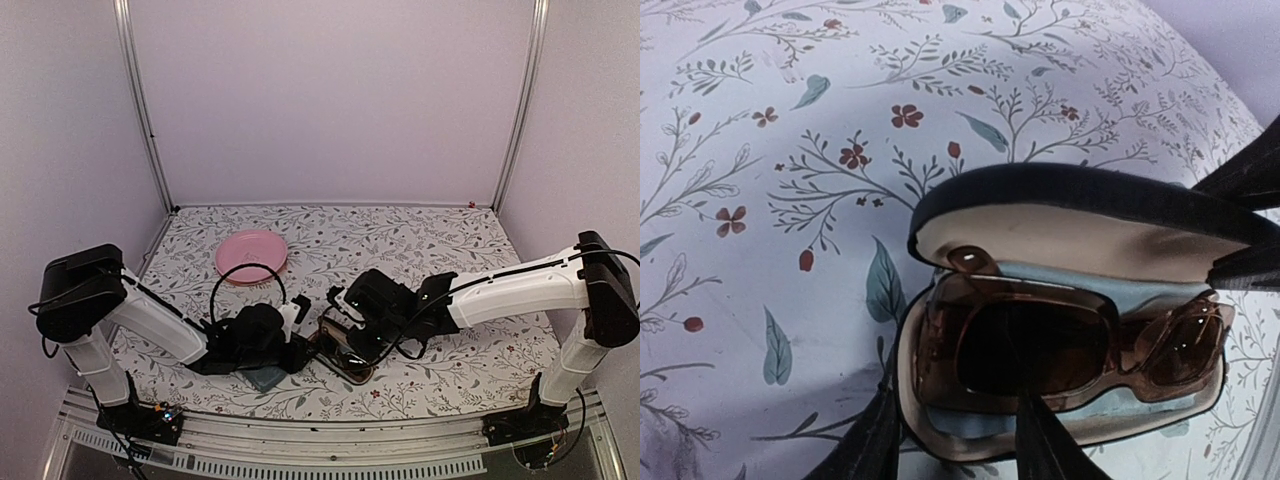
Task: Organize the sunglasses
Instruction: Close the case with sunglasses at the center of the board.
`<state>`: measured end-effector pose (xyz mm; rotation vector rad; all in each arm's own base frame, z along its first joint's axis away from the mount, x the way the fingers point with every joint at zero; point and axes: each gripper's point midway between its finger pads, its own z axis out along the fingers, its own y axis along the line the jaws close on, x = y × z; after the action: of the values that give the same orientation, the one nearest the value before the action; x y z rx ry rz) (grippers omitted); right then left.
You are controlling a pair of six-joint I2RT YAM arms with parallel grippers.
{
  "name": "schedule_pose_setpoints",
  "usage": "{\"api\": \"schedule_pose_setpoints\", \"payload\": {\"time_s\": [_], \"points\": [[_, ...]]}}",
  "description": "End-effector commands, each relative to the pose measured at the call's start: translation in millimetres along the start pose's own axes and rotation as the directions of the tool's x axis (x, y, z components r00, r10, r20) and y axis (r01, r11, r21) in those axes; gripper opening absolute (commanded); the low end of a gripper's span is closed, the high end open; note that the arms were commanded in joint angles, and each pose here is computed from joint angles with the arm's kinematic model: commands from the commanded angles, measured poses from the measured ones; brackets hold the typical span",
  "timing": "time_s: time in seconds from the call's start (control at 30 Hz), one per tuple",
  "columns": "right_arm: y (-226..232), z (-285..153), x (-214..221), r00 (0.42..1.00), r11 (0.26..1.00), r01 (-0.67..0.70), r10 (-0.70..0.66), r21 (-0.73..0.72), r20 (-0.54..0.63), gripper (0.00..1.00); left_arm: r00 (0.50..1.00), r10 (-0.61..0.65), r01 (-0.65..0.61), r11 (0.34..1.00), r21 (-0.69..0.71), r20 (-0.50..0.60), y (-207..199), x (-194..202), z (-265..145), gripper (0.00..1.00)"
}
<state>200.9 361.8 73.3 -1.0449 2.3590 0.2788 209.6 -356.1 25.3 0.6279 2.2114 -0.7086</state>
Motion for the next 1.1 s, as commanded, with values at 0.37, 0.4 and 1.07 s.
{"api": "schedule_pose_setpoints", "payload": {"time_s": [0.37,0.4,1.07], "points": [[0.5,-3.2,-5.6,1.000,1.000,0.006,-0.006,0.027,0.009,0.25,0.997,0.063,-0.056,0.991,0.117,-0.054,-29.9,13.8,-18.1,0.53],[0.6,-3.7,-6.1,1.000,1.000,0.006,-0.007,0.027,0.010,0.24,0.996,0.065,-0.059,0.991,0.118,-0.053,-29.9,13.2,-18.6,0.55],[-2.9,-5.5,-10.7,1.000,1.000,0.005,-0.006,0.025,0.018,0.22,0.983,0.160,-0.146,0.980,0.134,-0.094,-28.0,26.9,-17.2,0.77]]}}
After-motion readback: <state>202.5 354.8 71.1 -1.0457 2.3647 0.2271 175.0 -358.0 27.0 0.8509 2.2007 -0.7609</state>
